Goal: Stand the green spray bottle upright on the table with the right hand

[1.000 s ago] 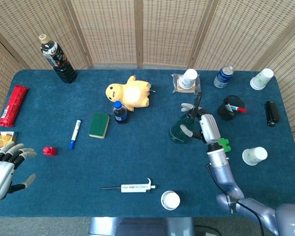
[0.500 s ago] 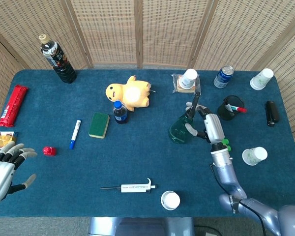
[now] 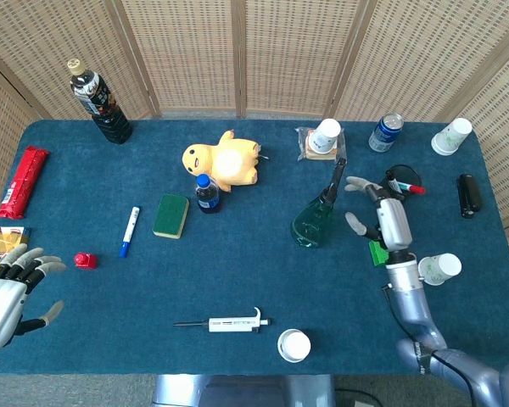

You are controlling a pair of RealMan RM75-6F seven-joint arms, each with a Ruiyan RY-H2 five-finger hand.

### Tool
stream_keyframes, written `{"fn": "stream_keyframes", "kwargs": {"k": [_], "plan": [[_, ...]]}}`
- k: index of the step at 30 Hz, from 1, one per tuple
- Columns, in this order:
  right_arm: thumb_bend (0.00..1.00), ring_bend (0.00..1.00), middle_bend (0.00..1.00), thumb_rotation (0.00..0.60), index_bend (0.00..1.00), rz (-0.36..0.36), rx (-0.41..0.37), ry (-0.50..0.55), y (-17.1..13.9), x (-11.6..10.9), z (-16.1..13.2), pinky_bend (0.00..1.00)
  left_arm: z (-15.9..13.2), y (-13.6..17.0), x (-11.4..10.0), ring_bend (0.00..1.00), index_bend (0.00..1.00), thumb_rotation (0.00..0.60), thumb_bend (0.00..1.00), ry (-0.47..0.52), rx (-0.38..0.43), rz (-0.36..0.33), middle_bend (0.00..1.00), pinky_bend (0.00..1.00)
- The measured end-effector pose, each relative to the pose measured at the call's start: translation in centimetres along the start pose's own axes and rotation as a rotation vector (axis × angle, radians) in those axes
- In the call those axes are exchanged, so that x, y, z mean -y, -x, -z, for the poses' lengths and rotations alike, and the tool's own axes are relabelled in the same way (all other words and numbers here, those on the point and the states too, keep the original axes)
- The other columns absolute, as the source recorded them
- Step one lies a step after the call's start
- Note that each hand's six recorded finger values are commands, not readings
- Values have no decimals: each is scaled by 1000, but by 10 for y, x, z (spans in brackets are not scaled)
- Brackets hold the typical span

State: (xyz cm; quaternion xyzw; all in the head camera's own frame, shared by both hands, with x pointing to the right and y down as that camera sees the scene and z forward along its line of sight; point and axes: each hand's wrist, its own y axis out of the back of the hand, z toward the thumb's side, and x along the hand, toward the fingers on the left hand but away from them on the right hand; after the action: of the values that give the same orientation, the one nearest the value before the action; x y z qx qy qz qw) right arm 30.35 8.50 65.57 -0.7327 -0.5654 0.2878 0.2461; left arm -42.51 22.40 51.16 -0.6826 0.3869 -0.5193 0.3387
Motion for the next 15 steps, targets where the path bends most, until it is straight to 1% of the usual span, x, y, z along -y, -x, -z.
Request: {"fn": "stream_keyframes", "kwargs": {"k": [6, 7, 9, 12, 14, 15], "plan": [[363, 267, 365, 147, 232, -6, 22, -100, -16, -29, 21, 287, 5, 2, 0, 171, 295, 600, 328, 1, -18, -1, 296, 59], [380, 267, 369, 155, 237, -9, 24, -119, -19, -33, 24, 287, 6, 3, 0, 171, 295, 600, 328, 2, -23, -3, 296, 59], [411, 278, 384, 182, 257, -16, 28, -162, -25, -44, 30, 301, 9, 4, 0, 171, 295, 600, 328, 5, -34, -5, 296, 59], [463, 320, 401, 278, 292, -38, 33, -249, -35, -62, 40, 348, 16, 7, 2, 172, 298, 600, 328, 12, -66, -2, 297, 60], [491, 342, 407, 326, 313, -55, 34, -315, -41, -75, 44, 363, 22, 11, 4, 173, 299, 600, 328, 21, -89, 2, 297, 61], [500, 346, 412, 337, 321, -61, 35, -344, -43, -80, 45, 372, 24, 12, 5, 174, 299, 600, 328, 24, -98, 3, 297, 61]]}}
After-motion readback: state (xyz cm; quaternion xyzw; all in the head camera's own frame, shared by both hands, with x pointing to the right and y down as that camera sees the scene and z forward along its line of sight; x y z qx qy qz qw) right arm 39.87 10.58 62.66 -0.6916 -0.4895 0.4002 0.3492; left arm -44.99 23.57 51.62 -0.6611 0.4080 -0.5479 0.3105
